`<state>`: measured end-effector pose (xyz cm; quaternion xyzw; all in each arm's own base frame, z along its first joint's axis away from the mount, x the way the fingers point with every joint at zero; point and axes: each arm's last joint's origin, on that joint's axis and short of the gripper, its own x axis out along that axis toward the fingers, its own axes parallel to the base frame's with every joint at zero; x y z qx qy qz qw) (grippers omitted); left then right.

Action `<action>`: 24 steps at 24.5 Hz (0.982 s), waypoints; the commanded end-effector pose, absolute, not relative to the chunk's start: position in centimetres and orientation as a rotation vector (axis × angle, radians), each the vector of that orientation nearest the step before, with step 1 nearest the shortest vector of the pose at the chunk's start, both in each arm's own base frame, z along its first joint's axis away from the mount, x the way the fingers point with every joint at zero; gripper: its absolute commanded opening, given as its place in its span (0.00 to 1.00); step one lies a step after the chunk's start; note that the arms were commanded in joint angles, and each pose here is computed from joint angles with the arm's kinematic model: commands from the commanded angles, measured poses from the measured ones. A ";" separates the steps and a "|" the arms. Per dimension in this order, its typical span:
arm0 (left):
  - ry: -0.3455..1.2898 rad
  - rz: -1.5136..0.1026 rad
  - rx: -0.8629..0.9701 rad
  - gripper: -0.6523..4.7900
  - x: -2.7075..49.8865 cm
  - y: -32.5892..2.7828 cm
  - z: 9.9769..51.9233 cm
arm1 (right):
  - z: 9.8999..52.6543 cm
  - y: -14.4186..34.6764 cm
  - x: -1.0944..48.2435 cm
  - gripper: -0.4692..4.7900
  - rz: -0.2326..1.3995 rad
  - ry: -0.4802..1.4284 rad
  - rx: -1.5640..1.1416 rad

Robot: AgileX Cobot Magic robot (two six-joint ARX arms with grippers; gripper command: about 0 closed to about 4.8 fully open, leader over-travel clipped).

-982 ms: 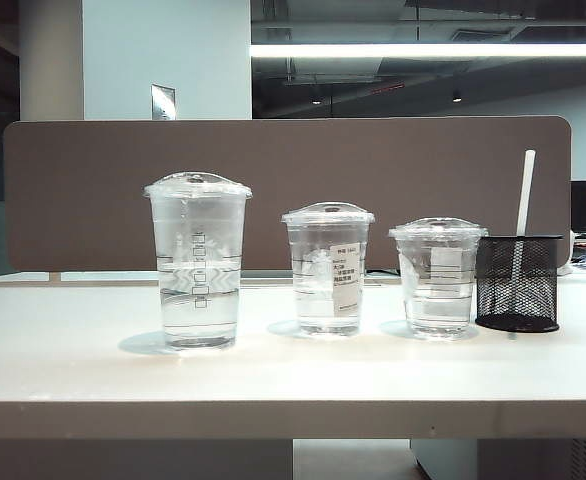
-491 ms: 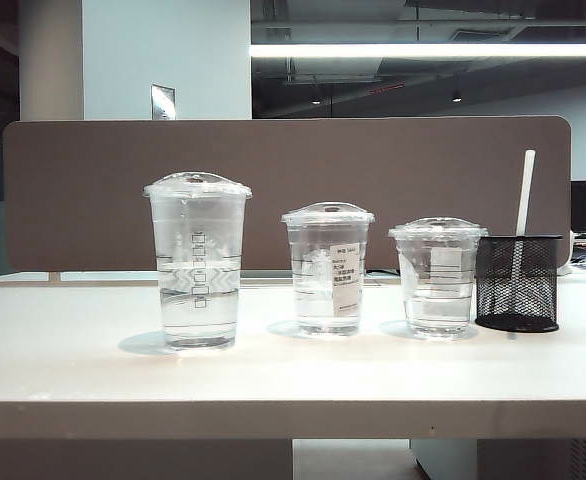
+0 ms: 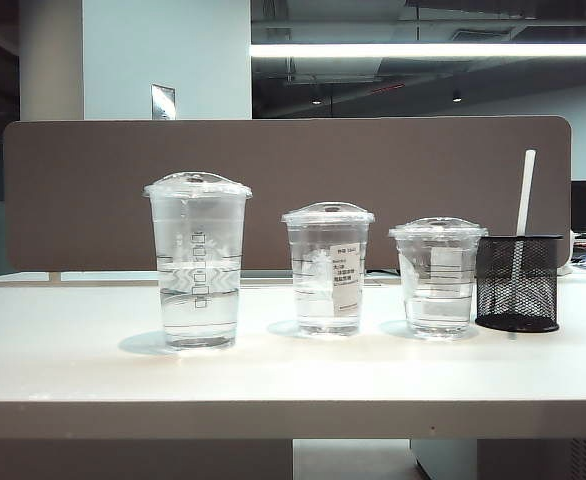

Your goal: Pick up the straw and insert it into the large coffee cup.

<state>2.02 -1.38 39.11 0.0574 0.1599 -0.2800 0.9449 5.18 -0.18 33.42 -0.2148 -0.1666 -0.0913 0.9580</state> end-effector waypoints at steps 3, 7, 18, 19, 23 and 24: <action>0.311 -0.570 0.120 0.12 2.0 -1.4 39.2 | 42.7 -0.1 7.9 0.08 -0.239 -0.474 -0.466; 0.310 -0.570 0.120 0.12 2.0 -1.4 39.3 | 45.7 0.3 14.3 0.08 -0.071 -0.515 -0.306; 0.311 -0.569 0.120 0.12 2.0 -1.4 39.3 | 28.4 -2.2 22.3 0.08 0.143 -0.216 -0.164; 0.310 -0.570 0.120 0.12 2.0 -1.4 39.3 | 27.1 -2.1 21.9 0.08 0.145 -0.215 -0.147; 0.311 -0.572 0.119 0.12 2.0 -1.4 39.3 | 22.5 -1.8 19.7 0.08 0.144 -0.223 -0.057; 0.311 -0.566 0.120 0.12 2.0 -1.4 39.3 | 20.8 -1.3 19.0 0.09 0.158 -0.186 -0.020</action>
